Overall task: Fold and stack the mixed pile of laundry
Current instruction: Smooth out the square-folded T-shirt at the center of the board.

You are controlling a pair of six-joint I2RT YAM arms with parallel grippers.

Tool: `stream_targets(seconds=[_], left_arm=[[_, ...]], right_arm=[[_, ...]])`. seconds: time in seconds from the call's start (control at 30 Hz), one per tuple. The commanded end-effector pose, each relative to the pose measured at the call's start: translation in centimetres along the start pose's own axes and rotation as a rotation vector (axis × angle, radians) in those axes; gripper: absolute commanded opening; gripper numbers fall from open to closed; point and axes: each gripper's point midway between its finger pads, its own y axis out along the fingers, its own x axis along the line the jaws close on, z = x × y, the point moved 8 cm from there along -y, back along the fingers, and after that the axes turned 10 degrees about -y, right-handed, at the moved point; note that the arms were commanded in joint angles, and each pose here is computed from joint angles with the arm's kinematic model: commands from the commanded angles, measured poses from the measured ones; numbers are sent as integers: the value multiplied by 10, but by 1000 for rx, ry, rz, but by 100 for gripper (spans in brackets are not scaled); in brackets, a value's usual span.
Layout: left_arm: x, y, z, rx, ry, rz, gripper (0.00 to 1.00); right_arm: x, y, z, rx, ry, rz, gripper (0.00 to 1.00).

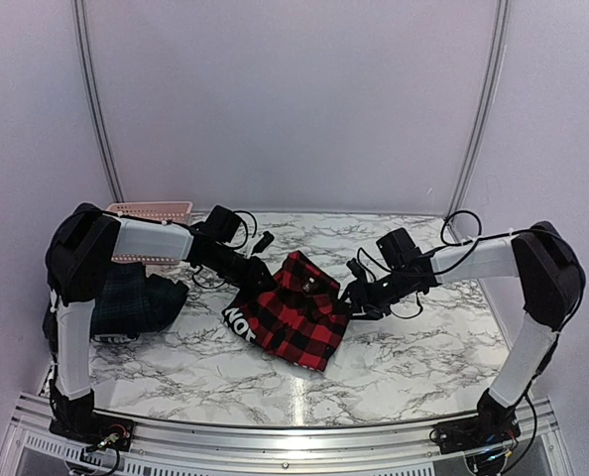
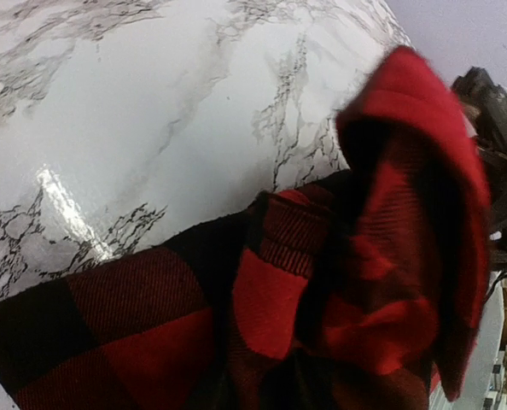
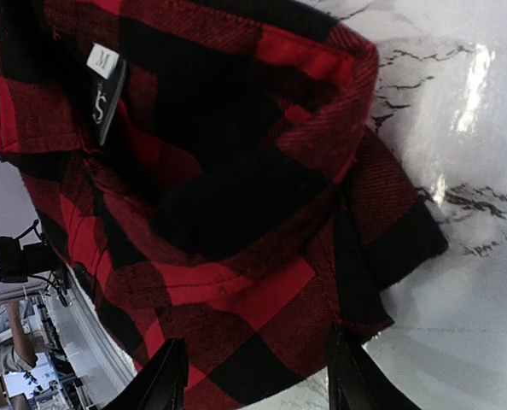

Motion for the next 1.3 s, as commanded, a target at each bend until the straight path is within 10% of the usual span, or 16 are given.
stream_targets(seconds=[0.0,0.07,0.57,0.73,0.93,1.27], left_arm=[[-9,-7,-2,7,12,30,13],[-9,-16,-3,-12,-1,18,0],[17,-74,-13,-119,-159,-349,0],[21,-80,-3,-94,-177,-344,46],[20,-78,19,-51,-187,-206,68],[17,-83,57,-9,-168,-131,43]], right_arm=[[5,15,-18,-9,-54,1,50],[-1,20,-17,22,-57,48,48],[-33,40,-5,179,-85,253,30],[-37,39,-11,186,-105,304,27],[-43,30,-16,183,-107,336,25],[-31,-5,-46,94,-142,346,28]])
